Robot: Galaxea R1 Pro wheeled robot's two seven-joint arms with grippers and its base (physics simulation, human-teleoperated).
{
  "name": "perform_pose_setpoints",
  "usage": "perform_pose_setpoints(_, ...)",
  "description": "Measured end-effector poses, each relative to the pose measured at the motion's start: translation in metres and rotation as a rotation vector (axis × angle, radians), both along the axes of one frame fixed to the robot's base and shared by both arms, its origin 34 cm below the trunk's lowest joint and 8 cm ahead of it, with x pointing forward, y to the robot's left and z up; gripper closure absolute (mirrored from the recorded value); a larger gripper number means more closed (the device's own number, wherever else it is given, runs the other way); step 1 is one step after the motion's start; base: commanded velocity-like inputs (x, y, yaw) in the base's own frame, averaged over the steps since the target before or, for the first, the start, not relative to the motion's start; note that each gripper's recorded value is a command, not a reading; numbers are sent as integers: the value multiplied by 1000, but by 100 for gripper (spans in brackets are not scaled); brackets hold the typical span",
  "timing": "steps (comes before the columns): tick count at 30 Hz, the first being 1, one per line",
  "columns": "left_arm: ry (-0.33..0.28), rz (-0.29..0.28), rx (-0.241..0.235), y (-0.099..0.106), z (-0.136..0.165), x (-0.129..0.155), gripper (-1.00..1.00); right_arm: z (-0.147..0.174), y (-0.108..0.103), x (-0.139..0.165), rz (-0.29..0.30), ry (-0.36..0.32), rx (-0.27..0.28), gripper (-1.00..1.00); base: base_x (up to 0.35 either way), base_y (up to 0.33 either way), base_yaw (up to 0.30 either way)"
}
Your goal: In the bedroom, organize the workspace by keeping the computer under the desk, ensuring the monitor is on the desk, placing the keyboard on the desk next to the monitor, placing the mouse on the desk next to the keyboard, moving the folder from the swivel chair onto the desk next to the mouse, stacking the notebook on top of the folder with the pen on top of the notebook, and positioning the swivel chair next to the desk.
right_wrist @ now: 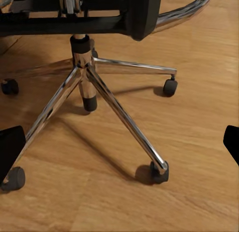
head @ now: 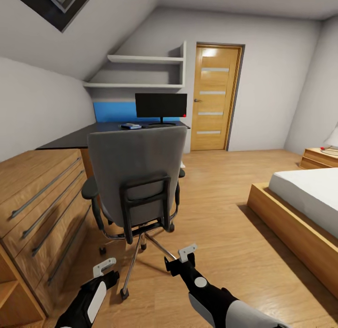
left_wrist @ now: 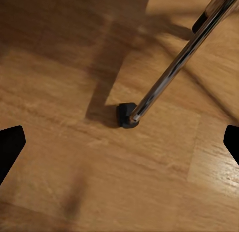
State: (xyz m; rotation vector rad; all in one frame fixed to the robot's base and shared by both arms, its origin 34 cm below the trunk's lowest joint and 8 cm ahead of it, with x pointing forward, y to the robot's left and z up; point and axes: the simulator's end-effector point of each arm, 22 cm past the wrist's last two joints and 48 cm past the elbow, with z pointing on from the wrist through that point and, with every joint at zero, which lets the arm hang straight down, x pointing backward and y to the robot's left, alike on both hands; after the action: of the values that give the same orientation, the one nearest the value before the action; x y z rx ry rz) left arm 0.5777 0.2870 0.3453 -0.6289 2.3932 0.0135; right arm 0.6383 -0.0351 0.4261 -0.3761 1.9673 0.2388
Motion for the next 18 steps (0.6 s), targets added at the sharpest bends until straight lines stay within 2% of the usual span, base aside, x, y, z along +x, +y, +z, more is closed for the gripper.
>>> perform_pose_setpoints(12, -12, -1, 4, 2, 2, 3, -100, 8, 14, 0, 20, -17, 20, -100, 0, 0, 0)
perform_pose_setpoints(16, -85, 9, 24, 9, 31, 23, -100, 28, 14, 22, 26, -26, -7, -100, 0, 0, 0)
perform_pose_setpoints(17, -124, 16, 33, 14, 46, 33, -100, 35, 14, 29, 27, -30, -13, -100, 0, 0, 0)
perform_pose_setpoints(18, -188, 29, 48, 23, 73, 47, -100, 43, 14, 37, 29, -36, -19, -100, 0, 0, 0)
